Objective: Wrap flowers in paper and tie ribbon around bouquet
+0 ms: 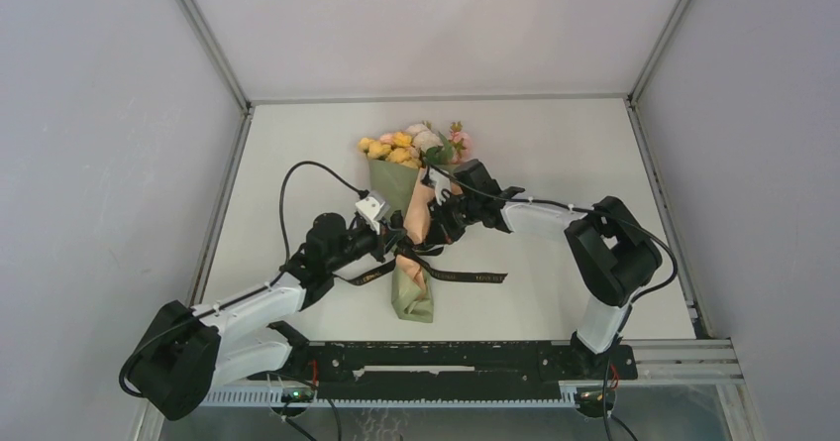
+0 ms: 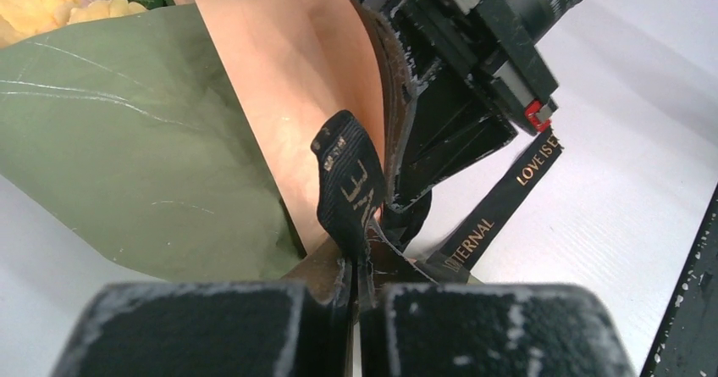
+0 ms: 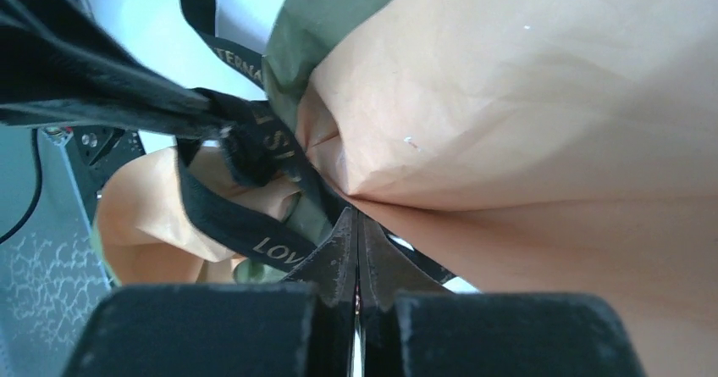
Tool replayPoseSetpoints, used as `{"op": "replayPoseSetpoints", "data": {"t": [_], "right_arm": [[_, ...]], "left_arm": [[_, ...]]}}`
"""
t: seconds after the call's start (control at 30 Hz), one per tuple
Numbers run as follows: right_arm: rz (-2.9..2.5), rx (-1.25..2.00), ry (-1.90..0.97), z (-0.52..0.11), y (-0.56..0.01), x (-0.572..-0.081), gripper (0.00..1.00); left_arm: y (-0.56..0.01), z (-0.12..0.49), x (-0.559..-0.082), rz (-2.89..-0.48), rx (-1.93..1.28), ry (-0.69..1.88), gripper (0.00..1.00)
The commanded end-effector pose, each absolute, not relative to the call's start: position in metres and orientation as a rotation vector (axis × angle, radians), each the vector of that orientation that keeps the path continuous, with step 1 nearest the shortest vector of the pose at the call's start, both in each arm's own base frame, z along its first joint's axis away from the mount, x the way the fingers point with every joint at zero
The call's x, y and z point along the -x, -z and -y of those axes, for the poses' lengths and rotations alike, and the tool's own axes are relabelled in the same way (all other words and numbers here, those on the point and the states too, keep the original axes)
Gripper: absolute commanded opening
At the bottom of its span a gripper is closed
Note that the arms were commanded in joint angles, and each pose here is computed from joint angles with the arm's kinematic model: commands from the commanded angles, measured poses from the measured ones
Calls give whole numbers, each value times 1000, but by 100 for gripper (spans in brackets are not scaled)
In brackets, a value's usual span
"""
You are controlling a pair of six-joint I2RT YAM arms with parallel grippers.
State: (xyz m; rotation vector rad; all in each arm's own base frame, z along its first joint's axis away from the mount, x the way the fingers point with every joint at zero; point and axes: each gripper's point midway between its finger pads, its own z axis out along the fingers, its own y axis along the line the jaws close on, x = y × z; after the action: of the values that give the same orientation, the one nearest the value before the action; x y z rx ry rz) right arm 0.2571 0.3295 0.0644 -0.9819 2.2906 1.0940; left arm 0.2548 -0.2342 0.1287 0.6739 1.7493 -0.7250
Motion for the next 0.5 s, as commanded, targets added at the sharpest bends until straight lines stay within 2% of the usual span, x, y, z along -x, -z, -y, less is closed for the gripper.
{"op": "replayPoseSetpoints", "data": {"t": [0.0,0.27,0.47], "right_arm": [[-2164,1020,-1171,-334,-108,-250,0],[-2104,1032,-1309,-329,-138,-219,0],[-2219,822,-1009,-310,-113,-275,3]], "left_arm": [[-146,233,-267,-1666,-670,684,0],[-145,230,-273,-1644,-675,637,0],[-145,230,-274,-1642,-678,634,0]]}}
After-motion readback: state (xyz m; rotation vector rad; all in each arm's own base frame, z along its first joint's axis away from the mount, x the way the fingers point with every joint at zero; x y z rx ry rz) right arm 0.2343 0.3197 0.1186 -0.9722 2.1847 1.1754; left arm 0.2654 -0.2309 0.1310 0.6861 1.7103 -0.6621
